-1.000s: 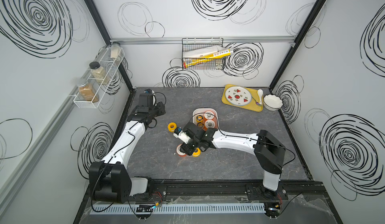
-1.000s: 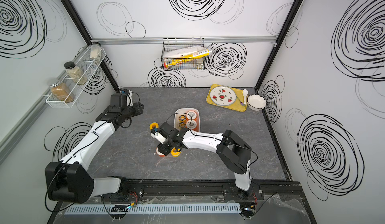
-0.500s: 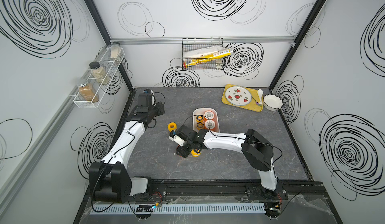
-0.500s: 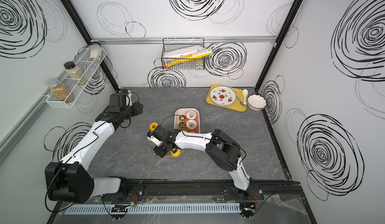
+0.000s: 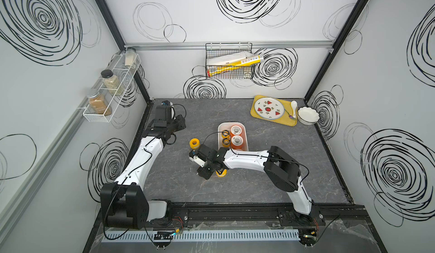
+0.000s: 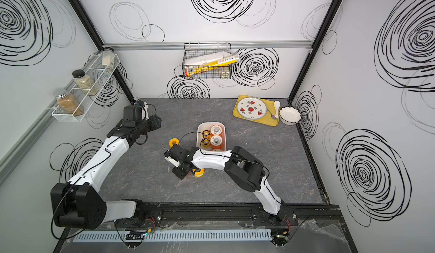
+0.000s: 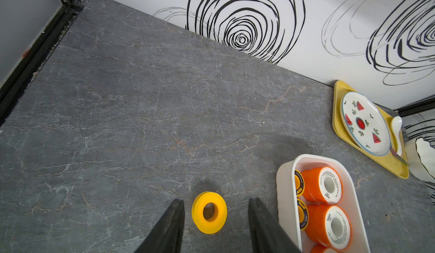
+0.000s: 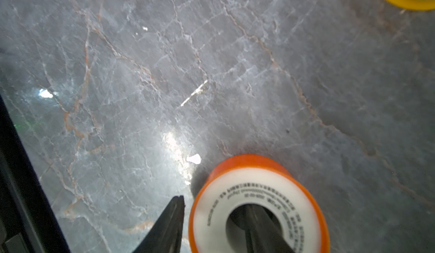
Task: Put the sealing tape into the storage box
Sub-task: Pick up the sealing tape at the center of the board.
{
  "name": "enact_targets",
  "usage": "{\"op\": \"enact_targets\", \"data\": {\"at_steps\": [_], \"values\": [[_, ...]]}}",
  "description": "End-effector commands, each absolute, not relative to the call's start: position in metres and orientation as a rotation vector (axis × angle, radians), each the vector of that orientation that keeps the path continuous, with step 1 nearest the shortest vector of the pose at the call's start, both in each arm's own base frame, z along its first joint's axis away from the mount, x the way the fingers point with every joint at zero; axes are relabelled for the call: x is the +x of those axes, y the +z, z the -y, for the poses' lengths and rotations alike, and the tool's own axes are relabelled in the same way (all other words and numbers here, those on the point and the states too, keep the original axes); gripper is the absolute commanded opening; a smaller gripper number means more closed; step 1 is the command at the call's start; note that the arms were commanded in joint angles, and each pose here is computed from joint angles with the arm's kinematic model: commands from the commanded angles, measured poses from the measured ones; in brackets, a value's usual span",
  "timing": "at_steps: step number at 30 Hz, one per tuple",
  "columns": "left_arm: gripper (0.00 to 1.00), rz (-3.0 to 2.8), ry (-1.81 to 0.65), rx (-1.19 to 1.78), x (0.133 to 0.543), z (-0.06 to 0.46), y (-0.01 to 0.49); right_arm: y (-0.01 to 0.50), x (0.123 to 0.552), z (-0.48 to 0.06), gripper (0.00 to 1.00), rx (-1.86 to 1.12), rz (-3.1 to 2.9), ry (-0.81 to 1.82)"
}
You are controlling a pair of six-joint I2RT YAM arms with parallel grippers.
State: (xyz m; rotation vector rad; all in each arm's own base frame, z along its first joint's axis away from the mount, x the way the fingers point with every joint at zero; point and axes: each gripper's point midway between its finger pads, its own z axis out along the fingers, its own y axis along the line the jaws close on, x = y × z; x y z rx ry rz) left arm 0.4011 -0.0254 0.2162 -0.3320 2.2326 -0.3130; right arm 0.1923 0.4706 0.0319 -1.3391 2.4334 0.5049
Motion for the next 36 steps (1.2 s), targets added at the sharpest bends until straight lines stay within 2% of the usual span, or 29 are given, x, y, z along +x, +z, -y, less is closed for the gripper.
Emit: {"op": "enact_targets", "data": {"at_steps": [1,4,7,14,27,36], "values": [[0.51,-2.197,-0.326,-0.340,0.404,0.022,0.223,0.012,0.192,-0.461,0.46,-1.361,-2.475,0.360],[0.51,-2.195,-0.326,-0.343,0.405,0.021,0.223,-0.003,0.195,-0.451,0.45,-1.360,-2.500,0.267],[0.51,-2.196,-0.327,-0.345,0.404,0.021,0.223,0.001,0.201,-0.456,0.39,-1.327,-2.486,0.246],[0.51,-2.194,-0.332,-0.350,0.405,0.019,0.223,0.030,0.202,-0.465,0.30,-1.260,-2.432,0.358],[0.51,-2.193,-0.347,-0.359,0.405,0.018,0.223,0.130,0.207,-0.474,0.30,-1.117,-2.301,0.770],[0.51,-2.194,-0.352,-0.359,0.405,0.018,0.222,0.184,0.234,-0.444,0.30,-0.955,-2.237,0.908]]}}
